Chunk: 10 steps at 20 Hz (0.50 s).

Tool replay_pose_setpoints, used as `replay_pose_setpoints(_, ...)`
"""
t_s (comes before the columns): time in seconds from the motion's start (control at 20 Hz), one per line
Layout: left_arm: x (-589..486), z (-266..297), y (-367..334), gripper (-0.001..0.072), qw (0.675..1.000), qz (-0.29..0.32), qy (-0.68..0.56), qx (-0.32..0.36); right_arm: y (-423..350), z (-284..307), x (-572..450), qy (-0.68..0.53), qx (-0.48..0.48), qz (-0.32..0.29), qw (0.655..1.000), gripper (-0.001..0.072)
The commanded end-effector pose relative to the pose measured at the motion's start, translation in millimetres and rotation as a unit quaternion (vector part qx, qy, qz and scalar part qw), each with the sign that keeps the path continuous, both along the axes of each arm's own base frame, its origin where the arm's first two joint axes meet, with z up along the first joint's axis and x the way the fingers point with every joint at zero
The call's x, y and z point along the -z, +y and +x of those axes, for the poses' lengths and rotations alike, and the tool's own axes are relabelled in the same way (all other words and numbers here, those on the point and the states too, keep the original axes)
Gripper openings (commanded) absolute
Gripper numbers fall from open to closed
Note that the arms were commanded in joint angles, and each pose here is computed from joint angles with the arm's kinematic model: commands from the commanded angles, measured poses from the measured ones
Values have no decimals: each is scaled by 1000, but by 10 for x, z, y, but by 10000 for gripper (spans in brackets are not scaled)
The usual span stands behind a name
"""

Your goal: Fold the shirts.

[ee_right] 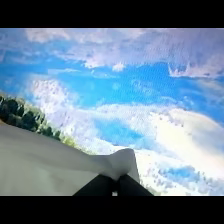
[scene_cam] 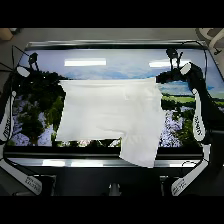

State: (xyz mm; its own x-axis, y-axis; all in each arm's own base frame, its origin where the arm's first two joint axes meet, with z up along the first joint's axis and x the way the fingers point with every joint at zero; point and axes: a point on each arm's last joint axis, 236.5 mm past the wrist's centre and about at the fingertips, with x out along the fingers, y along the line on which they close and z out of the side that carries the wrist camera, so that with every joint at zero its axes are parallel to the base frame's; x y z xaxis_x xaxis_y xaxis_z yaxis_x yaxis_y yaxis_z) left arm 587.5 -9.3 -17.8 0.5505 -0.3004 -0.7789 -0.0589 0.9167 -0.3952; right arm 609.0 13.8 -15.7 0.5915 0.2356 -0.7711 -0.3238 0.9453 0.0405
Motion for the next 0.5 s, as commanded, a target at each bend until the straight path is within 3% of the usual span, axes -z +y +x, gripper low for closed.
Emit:
replay_pose_setpoints(0.0, 121, -114, -112, 26, 999, -9, 32, 27, 72, -285, 152, 63, -36, -2, 997, 21)
replay_pose_setpoints(0.25, 215, -1113, -174, 26, 965, -36, 224, 128, -117, -1452, 190, 275, -118, -57, 952, 21)
replay_pose_setpoints(0.45, 483, -1572, 95, 26, 936, 18, 328, 128, 32, -2036, 493, 385, -134, -14, 913, 20)
